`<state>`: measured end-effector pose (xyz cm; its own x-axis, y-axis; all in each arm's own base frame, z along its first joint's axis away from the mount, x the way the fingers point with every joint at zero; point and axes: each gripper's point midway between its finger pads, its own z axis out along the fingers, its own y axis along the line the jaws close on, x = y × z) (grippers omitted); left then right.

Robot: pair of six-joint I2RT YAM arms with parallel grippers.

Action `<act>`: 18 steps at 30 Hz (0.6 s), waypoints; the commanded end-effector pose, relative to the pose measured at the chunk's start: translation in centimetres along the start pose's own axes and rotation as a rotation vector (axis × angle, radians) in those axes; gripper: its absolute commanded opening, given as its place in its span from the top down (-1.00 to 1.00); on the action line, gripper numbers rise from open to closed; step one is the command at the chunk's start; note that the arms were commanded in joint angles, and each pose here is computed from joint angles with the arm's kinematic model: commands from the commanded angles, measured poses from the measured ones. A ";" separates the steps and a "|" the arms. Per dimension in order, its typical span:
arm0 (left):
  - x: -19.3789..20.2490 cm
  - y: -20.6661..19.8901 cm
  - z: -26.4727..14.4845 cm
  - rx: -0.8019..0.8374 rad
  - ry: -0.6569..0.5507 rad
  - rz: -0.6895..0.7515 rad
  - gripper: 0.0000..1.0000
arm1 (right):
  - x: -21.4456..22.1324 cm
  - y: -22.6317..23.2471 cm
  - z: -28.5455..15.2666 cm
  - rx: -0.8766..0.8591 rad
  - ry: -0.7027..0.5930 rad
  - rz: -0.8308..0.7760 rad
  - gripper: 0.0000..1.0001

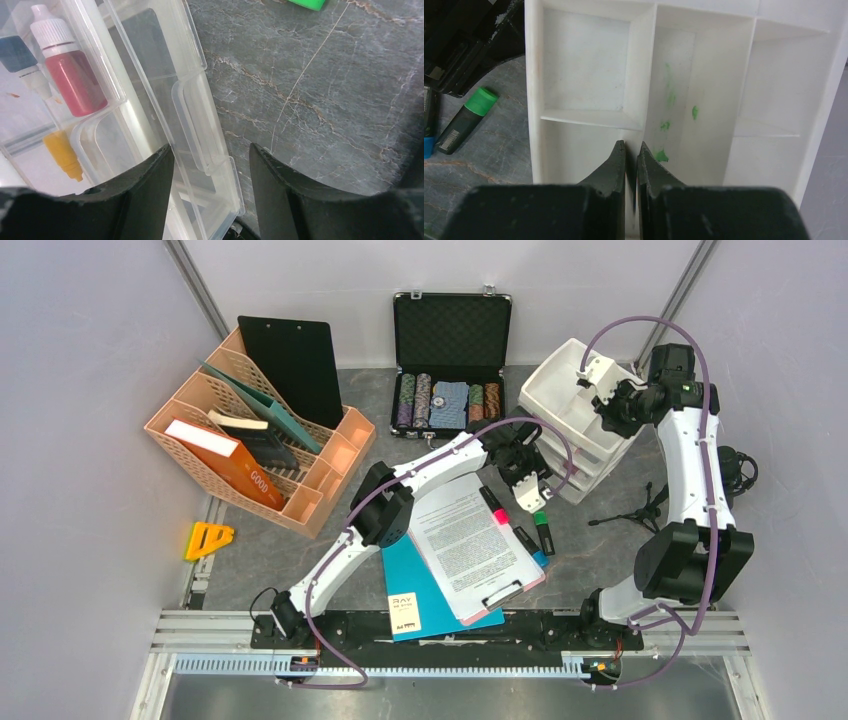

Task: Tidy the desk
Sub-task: Open the drawer in the storage box.

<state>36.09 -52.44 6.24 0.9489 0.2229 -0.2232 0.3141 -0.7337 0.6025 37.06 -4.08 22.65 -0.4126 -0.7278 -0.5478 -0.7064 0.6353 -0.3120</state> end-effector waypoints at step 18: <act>-1.9 -6.1 0.5 0.222 -0.046 -0.074 0.42 | 8.3 1.5 0.3 -0.087 0.358 0.055 1.00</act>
<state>36.21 -53.01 6.94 0.9565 0.2078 -0.2048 0.2912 -0.7245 0.6248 37.09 -4.16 22.68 -0.4305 -0.7194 -0.5450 -0.7013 0.6467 -0.2997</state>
